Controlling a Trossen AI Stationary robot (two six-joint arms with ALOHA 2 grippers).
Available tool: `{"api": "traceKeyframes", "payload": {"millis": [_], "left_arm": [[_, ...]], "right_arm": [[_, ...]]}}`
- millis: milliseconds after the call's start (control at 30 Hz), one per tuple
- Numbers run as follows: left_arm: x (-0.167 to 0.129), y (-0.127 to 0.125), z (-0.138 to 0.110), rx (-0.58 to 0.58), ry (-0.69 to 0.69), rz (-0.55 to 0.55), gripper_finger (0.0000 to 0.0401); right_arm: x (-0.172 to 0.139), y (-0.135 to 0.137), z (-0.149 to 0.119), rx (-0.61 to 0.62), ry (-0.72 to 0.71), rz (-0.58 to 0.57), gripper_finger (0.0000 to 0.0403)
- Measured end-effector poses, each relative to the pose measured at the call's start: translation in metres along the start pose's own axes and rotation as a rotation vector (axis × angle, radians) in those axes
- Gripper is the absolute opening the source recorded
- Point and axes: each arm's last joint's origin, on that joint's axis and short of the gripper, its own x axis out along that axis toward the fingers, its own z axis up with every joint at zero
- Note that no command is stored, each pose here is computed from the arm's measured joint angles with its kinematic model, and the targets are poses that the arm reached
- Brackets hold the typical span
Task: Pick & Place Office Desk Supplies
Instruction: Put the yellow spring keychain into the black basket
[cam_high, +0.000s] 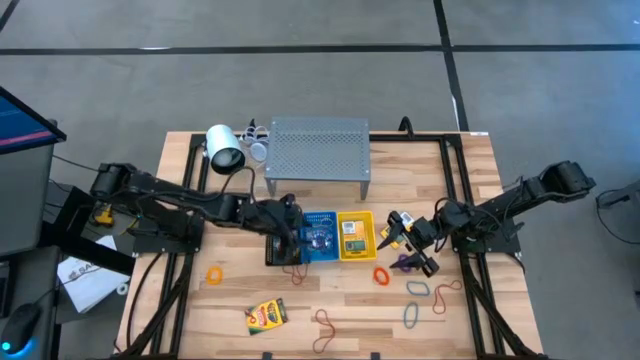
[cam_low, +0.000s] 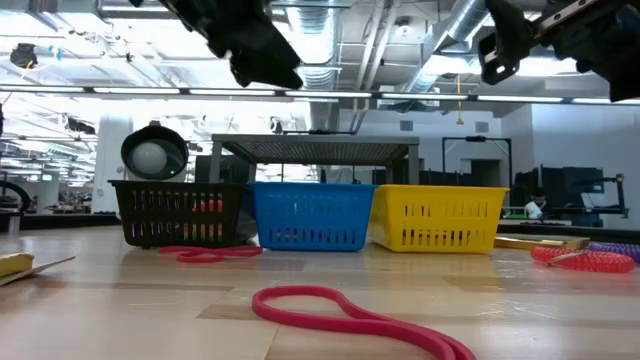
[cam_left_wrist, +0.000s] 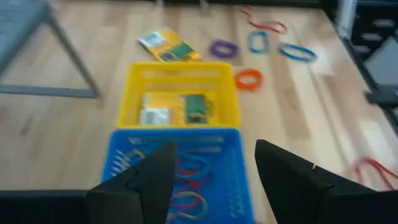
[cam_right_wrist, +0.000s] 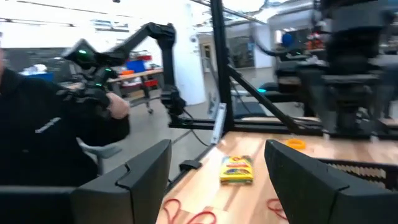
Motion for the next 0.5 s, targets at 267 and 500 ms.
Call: {"api": "traceKeyframes", "payload": {"millis": [267, 500], "left_arm": [[-0.005, -0.028, -0.009, -0.004, 0.052, -0.074, 0.0207], [-0.013, -0.04, -0.033, -0.113, 0.28, -0.054, 0.0204]], "right_arm": [[0.013, 0.0, 0.006, 0.017, 0.076, -0.053, 0.0255], [0.019, 0.0, 0.01, 0.028, 0.119, -0.061, 0.0255]]}}
